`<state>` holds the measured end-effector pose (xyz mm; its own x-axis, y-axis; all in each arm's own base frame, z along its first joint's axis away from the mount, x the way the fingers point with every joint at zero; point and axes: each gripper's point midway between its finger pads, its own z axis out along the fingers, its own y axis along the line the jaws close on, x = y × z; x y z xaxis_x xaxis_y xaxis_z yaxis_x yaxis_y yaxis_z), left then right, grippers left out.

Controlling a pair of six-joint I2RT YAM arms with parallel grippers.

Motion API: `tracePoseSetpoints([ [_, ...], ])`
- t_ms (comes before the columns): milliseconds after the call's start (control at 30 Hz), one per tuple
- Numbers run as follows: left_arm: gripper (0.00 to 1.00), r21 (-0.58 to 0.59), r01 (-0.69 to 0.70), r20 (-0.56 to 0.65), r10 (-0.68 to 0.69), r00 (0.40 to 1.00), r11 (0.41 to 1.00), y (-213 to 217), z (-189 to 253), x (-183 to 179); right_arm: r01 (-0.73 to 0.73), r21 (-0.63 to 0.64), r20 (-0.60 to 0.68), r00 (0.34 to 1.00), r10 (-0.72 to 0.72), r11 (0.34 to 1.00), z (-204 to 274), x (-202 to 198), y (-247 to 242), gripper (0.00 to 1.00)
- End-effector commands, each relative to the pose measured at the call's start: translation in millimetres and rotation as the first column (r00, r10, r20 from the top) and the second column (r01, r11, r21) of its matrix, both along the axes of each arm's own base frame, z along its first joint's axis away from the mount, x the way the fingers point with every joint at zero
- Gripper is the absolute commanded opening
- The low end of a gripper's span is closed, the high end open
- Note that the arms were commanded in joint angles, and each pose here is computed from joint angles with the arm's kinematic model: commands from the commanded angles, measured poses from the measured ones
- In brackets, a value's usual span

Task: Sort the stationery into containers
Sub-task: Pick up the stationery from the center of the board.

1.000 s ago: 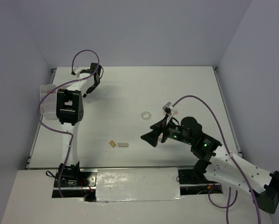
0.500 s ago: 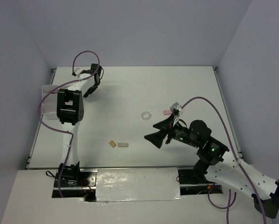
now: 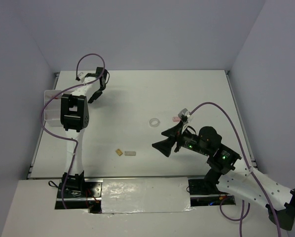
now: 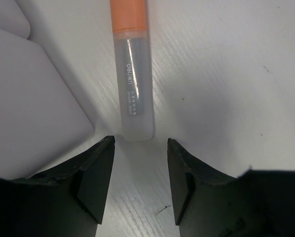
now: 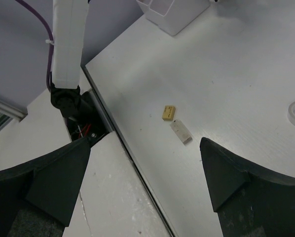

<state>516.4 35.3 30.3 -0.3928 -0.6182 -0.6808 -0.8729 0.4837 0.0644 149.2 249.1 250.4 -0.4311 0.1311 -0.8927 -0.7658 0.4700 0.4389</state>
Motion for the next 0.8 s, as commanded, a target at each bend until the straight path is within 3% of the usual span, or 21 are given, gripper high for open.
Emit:
tracePoseSetpoints([
  [0, 0.57, 0.012, -0.022, -0.034, 0.023, 0.999, 1.0, 6.8, -6.3, -3.0, 0.0, 0.013, 0.035, 0.999, 0.0, 1.0, 6.9, 1.0, -0.9, 1.0],
  [133, 0.56, -0.004, -0.034, -0.041, 0.034, 0.999, 0.999, 8.2, -9.3, -4.2, -0.002, 0.013, 0.037, 0.999, 0.001, 1.0, 6.6, 0.5, -1.4, 1.0],
  [367, 0.36, -0.004, -0.03, -0.048, 0.03, 0.998, 1.0, 8.1, -10.5, -4.6, 0.001, 0.018, 0.047, 0.999, -0.002, 1.0, 7.3, -1.1, -3.8, 0.99],
  [500, 0.31, -0.009, -0.031, -0.047, 0.031, 0.998, 0.999, 7.3, -11.0, -5.1, 0.002, 0.018, 0.049, 0.999, -0.003, 1.0, 7.4, -1.3, -4.5, 1.0],
  [600, 0.13, -0.011, -0.026, -0.048, 0.026, 0.999, 1.0, 6.9, -11.2, -4.9, 0.007, 0.02, 0.053, 0.999, -0.008, 1.0, 8.2, -1.1, -5.7, 1.0],
  [767, 0.01, -0.035, 0.002, -0.041, -0.003, 0.999, 0.999, -2.6, -15.1, -3.8, 0.008, 0.021, 0.056, 0.998, -0.009, 1.0, 9.3, -1.1, -5.9, 1.0],
])
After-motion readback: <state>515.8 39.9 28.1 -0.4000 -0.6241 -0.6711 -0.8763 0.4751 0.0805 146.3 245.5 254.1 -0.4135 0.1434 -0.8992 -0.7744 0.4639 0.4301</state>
